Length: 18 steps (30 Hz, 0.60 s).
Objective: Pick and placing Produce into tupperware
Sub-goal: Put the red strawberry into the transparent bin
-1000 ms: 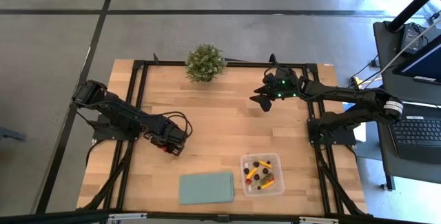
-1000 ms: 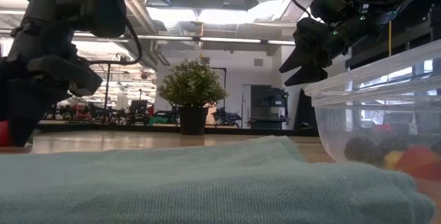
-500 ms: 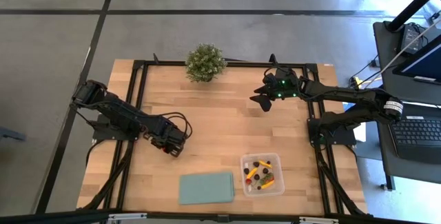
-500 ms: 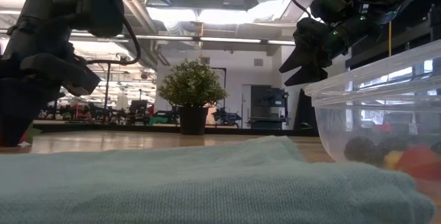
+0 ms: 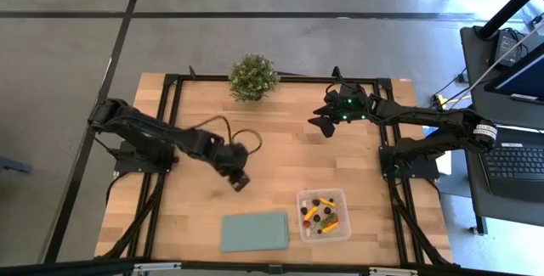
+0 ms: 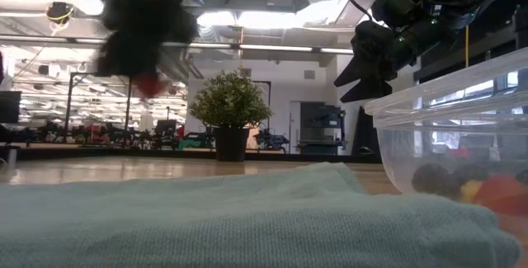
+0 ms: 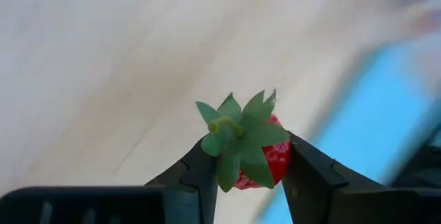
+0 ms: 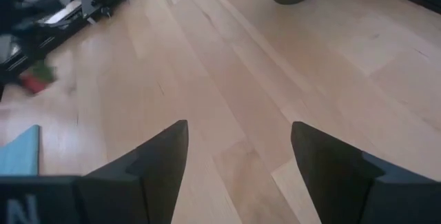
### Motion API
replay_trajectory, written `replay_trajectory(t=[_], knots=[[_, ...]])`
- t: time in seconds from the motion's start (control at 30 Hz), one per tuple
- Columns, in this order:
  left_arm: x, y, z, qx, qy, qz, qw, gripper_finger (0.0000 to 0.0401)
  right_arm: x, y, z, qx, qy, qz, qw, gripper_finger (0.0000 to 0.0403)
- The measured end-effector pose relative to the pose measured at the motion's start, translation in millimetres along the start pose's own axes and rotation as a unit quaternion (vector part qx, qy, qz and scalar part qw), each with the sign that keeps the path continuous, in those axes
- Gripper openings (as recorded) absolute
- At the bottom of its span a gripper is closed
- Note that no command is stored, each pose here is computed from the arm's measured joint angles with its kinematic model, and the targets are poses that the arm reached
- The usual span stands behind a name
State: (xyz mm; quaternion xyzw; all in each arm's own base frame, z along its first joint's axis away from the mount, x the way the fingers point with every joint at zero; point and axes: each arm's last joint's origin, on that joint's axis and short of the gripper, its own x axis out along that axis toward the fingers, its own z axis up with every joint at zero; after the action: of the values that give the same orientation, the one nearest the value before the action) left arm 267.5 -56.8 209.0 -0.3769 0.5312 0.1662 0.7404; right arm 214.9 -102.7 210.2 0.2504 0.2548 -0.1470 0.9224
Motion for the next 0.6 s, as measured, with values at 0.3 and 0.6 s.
replay_trajectory(t=[0.3,0.6], knots=[[-52.9,-77.3,54.5,0.206,-0.269,-0.224,0.914,0.0119,-0.5,3.0,9.2,-0.003,-0.047,0.015,0.999,0.0259],[-17.9,-135.2,91.5,0.299,-0.337,-0.274,0.849,0.0119,-0.7,3.4,10.6,0.011,-0.054,0.019,0.998,0.0259]])
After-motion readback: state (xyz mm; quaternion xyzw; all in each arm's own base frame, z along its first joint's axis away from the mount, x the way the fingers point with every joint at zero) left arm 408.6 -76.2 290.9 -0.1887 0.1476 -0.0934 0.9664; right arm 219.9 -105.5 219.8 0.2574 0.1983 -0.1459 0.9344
